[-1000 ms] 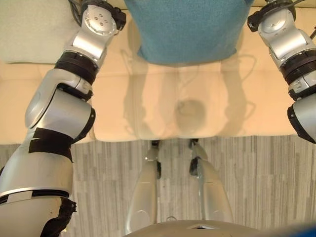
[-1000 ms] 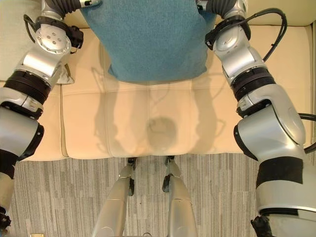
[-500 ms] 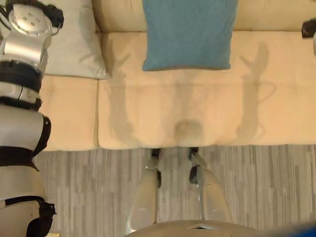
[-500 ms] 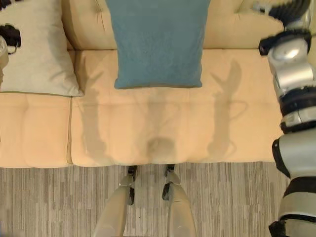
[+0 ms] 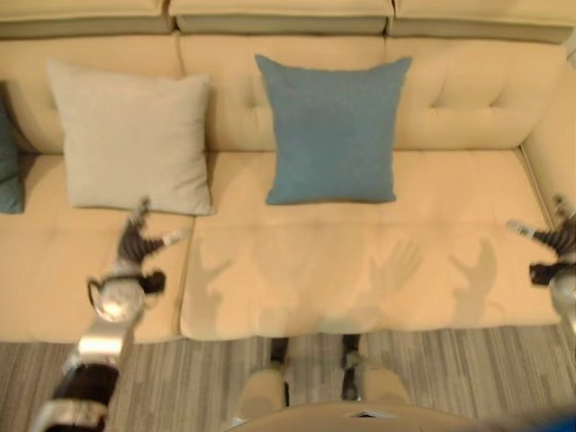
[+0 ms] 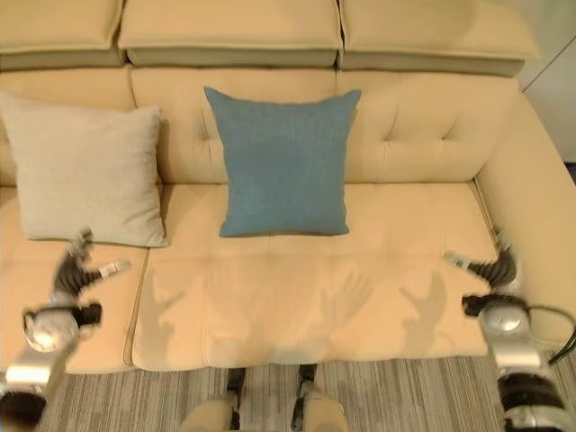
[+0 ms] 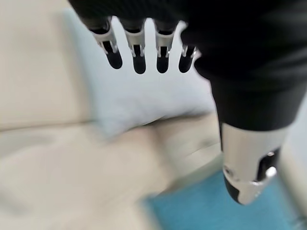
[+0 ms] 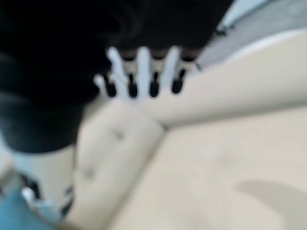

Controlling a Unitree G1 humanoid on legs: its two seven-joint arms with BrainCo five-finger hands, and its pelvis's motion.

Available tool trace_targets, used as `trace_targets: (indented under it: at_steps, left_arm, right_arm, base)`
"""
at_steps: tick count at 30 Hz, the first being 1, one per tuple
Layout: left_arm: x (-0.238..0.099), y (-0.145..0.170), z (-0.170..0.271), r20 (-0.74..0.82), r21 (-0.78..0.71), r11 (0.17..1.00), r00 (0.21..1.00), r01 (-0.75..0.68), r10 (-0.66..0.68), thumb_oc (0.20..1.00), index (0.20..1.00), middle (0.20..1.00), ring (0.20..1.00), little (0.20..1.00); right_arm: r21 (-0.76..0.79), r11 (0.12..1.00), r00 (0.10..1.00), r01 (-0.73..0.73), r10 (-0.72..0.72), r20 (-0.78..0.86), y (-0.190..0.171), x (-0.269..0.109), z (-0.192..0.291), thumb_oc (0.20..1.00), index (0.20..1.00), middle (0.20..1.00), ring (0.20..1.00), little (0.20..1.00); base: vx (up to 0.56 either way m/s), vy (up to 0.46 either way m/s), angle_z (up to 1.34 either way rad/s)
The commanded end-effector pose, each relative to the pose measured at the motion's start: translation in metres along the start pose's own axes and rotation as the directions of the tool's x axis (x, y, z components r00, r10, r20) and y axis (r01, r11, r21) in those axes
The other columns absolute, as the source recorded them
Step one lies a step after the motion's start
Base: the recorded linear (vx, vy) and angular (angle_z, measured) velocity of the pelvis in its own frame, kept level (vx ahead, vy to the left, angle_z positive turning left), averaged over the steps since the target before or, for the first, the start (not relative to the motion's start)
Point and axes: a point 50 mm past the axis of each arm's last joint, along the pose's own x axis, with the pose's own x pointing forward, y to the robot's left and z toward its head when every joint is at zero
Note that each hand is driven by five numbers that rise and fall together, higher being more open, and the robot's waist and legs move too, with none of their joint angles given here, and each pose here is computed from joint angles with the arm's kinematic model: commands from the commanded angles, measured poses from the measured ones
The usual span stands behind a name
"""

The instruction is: Pick up all the scattered cushions and arrange them neatly on the sofa.

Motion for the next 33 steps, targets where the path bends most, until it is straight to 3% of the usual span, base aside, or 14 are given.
trace_targets:
  at_steps: [1, 2, 4, 5, 6, 11, 16, 20, 24, 33]
  left_arm:
    - [0.015, 0.001, 0.007, -0.007, 0.16, 0.986, 0.999, 0.053, -0.052, 1.0, 1.0, 1.0, 1.0, 1.0]
    - [0.008, -0.007, -0.016, -0.101, 0.158, 0.984, 0.993, 0.082, -0.067, 1.0, 1.0, 1.0, 1.0, 1.0]
    - [-0.025, -0.032, -0.094, -0.448, 0.162, 0.974, 0.892, 0.156, -0.069, 1.0, 1.0, 1.0, 1.0, 1.0]
    - [-0.037, -0.037, -0.11, -0.522, 0.162, 0.972, 0.851, 0.168, -0.06, 1.0, 1.0, 1.0, 1.0, 1.0]
    - [-0.037, -0.037, -0.11, -0.521, 0.162, 0.972, 0.851, 0.167, -0.059, 1.0, 1.0, 1.0, 1.0, 1.0]
    - [-0.085, -0.048, -0.156, -0.722, 0.113, 0.976, 0.69, 0.186, -0.048, 1.0, 1.0, 1.0, 1.0, 1.0]
    - [-0.111, -0.057, -0.172, -0.793, 0.049, 0.985, 0.607, 0.164, -0.061, 1.0, 1.0, 1.0, 1.0, 1.0]
    - [-0.107, -0.062, -0.169, -0.777, 0.045, 0.982, 0.624, 0.185, -0.082, 1.0, 1.0, 1.0, 1.0, 1.0]
    - [-0.073, -0.077, -0.141, -0.678, 0.068, 0.97, 0.724, 0.234, -0.127, 1.0, 1.0, 1.0, 1.0, 1.0]
    - [-0.064, -0.092, -0.129, -0.641, 0.069, 0.96, 0.749, 0.27, -0.165, 1.0, 1.0, 1.0, 1.0, 1.0]
  right_arm:
    - [-0.149, 0.988, 0.999, -0.047, 0.051, 0.018, 0.003, 0.008, 0.006, 1.0, 1.0, 1.0, 1.0, 1.0]
    - [-0.185, 0.978, 0.995, -0.095, 0.088, -0.048, 0.015, 0.003, -0.01, 1.0, 1.0, 1.0, 1.0, 1.0]
    - [-0.196, 0.943, 0.926, -0.27, 0.199, -0.321, 0.055, -0.028, -0.071, 1.0, 1.0, 1.0, 1.0, 1.0]
    - [-0.189, 0.93, 0.891, -0.314, 0.22, -0.398, 0.064, -0.04, -0.088, 1.0, 1.0, 1.0, 1.0, 1.0]
    - [-0.189, 0.93, 0.891, -0.314, 0.22, -0.398, 0.064, -0.04, -0.088, 1.0, 1.0, 1.0, 1.0, 1.0]
    - [-0.126, 0.901, 0.741, -0.415, 0.254, -0.621, 0.082, -0.091, -0.139, 1.0, 1.0, 1.0, 1.0, 1.0]
    - [-0.035, 0.905, 0.649, -0.424, 0.277, -0.709, 0.094, -0.124, -0.16, 1.0, 1.0, 1.0, 1.0, 1.0]
    - [-0.008, 0.899, 0.627, -0.438, 0.299, -0.72, 0.1, -0.132, -0.162, 1.0, 1.0, 1.0, 1.0, 1.0]
    - [-0.033, 0.904, 0.675, -0.426, 0.293, -0.677, 0.102, -0.116, -0.15, 1.0, 1.0, 1.0, 1.0, 1.0]
    - [-0.061, 0.898, 0.686, -0.435, 0.286, -0.669, 0.099, -0.107, -0.144, 1.0, 1.0, 1.0, 1.0, 1.0]
  base:
    - [0.0, 0.0, 0.0]
    - [0.02, -0.037, -0.03]
    - [0.0, -0.045, -0.08]
    - [-0.01, -0.025, -0.13]
    - [0.0, -0.026, -0.12]
    - [0.01, -0.039, -0.04]
    - [-0.02, -0.066, -0.05]
    - [-0.11, -0.089, -0.06]
    - [-0.34, -0.076, 0.24]
    - [-0.11, 0.116, 0.17]
